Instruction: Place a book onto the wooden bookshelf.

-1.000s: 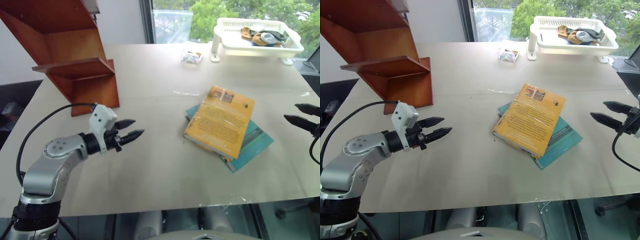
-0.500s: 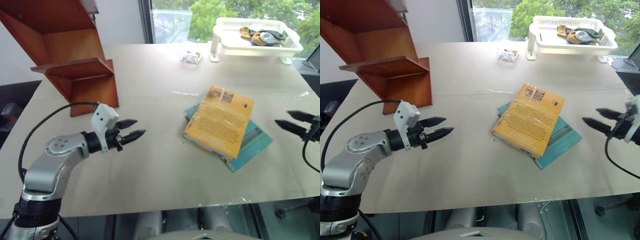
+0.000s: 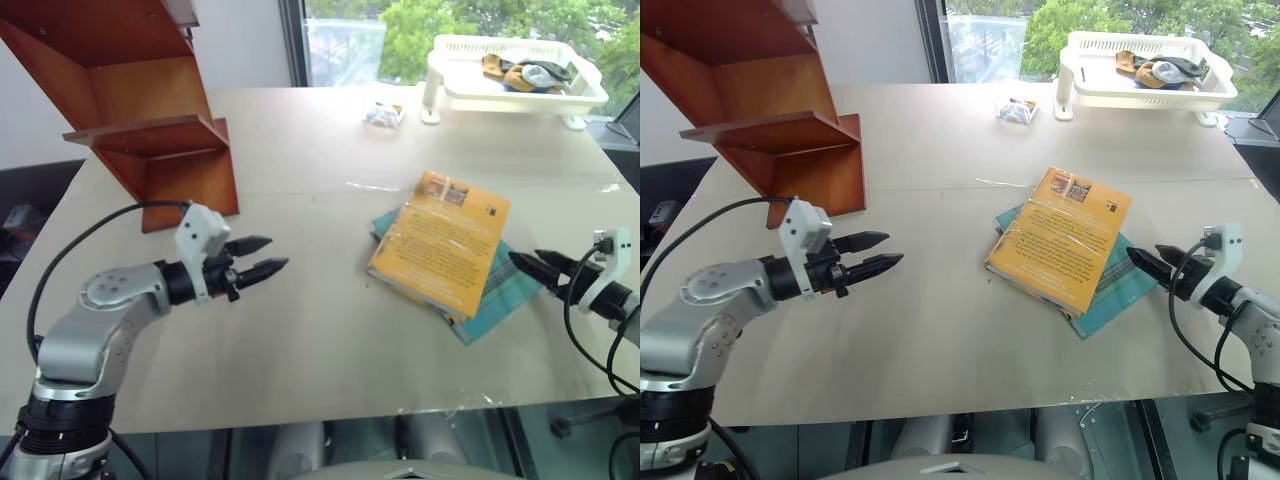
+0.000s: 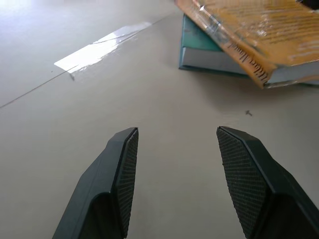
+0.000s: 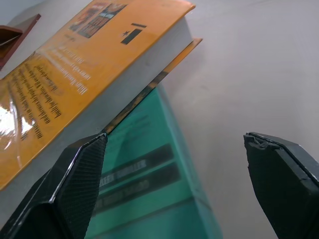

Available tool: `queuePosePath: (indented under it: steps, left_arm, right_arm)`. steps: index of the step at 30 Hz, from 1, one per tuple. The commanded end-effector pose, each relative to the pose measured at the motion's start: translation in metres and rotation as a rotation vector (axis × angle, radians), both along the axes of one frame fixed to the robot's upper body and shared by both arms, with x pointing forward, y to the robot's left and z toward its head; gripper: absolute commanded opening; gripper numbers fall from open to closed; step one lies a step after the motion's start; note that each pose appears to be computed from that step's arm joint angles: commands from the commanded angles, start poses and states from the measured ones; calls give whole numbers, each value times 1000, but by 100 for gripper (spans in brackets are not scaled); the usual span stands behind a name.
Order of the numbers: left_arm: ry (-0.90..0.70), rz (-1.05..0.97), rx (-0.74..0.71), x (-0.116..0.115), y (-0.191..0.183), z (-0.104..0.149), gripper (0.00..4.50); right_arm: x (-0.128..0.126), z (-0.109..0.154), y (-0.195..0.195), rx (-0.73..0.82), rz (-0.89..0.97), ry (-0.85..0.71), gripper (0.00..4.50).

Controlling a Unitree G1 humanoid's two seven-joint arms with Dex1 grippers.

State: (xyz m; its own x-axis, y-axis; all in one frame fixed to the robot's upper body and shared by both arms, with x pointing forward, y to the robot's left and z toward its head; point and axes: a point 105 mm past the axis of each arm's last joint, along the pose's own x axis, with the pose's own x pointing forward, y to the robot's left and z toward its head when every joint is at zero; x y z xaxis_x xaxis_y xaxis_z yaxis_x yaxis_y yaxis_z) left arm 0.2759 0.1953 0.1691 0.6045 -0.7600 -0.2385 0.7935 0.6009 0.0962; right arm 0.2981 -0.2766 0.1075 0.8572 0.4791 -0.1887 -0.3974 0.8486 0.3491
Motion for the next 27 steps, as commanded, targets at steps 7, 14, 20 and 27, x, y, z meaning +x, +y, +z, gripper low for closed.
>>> queuePosePath:
  steps: [7,14,20,27]
  left_arm:
    - [-22,-373,-52,-50,-6,64,265]
    - [-42,-465,62,-58,-2,80,265]
    - [-38,-481,87,-59,-4,76,265]
    - [-13,-467,90,-58,-1,71,265]
  right_arm:
    - [-1,-2,8,19,33,-2,450]
    - [0,-2,35,59,98,-2,450]
    - [-2,-10,74,96,183,4,450]
    - [5,-11,116,65,315,-36,450]
